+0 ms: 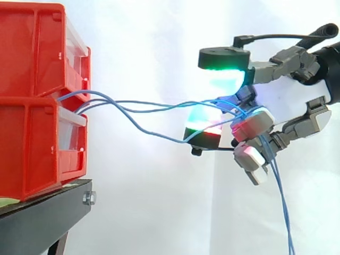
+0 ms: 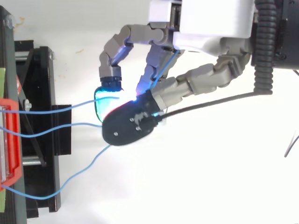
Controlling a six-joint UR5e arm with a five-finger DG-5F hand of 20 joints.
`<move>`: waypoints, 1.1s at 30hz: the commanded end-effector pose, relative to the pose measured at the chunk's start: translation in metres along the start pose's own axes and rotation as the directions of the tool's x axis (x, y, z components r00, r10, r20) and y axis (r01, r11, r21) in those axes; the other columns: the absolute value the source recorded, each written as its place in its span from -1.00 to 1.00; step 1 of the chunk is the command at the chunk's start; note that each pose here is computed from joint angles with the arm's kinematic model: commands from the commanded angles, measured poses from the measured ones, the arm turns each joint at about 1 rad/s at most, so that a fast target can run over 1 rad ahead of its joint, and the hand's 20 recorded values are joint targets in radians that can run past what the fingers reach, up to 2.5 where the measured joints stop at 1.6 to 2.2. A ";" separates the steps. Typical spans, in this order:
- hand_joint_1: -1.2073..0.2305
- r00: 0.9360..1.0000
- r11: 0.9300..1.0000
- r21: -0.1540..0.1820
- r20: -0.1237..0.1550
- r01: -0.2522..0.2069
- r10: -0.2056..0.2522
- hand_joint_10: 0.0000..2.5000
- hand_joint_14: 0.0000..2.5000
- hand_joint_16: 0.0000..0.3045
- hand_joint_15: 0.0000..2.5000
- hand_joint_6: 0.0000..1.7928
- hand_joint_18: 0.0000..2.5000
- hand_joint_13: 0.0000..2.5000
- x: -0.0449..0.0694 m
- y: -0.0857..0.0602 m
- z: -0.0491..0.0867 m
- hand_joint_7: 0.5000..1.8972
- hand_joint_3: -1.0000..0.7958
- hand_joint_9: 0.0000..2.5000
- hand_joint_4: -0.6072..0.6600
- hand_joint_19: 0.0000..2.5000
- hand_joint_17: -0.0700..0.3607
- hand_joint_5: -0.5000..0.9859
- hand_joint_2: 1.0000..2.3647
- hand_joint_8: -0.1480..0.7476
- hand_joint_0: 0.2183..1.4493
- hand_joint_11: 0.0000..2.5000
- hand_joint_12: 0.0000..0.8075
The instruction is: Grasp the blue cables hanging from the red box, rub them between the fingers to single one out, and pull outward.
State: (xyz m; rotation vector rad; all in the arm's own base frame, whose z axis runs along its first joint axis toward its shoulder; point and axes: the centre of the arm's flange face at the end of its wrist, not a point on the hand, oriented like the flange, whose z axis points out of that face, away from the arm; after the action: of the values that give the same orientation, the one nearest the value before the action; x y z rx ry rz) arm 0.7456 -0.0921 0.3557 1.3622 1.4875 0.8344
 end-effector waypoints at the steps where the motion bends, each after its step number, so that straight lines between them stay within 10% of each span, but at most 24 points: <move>1: -0.03 1.000 1.000 -0.003 0.001 -0.001 0.001 -0.98 -0.98 -0.63 -0.41 -0.01 -0.35 -0.17 -0.001 0.001 0.000 -0.44 -0.44 0.02 0.08 -0.47 -0.08 -0.52 -1.00 -0.03 -0.51 -0.08 -0.04; 7: 0.08 1.000 1.000 -0.006 0.002 0.005 -0.005 -0.98 -0.98 -0.65 -0.40 -0.02 -0.35 -0.15 0.000 0.003 -0.001 -0.38 -0.29 0.06 0.04 -0.44 -0.12 -0.51 -0.99 -0.08 -0.39 -0.06 -0.06; 16: -0.36 1.000 1.000 -0.011 0.004 0.018 -0.017 -0.99 -0.98 -0.60 -0.41 0.01 -0.31 -0.17 -0.002 0.006 -0.003 -0.48 0.01 -0.04 0.11 -0.49 -0.04 -0.56 -0.98 -0.02 -0.38 0.01 0.02; 33: -0.47 0.997 0.997 -0.006 0.030 0.075 -0.075 -0.99 -0.98 -0.66 -0.42 0.01 -0.39 -0.24 -0.023 0.011 -0.012 -0.50 -0.39 -0.10 0.06 -0.50 -0.14 -0.56 -0.99 -0.10 -0.27 -0.01 -0.07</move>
State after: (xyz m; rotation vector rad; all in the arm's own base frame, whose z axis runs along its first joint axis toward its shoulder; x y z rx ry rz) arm 0.7385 -0.1056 0.3741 1.3077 1.4974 0.7879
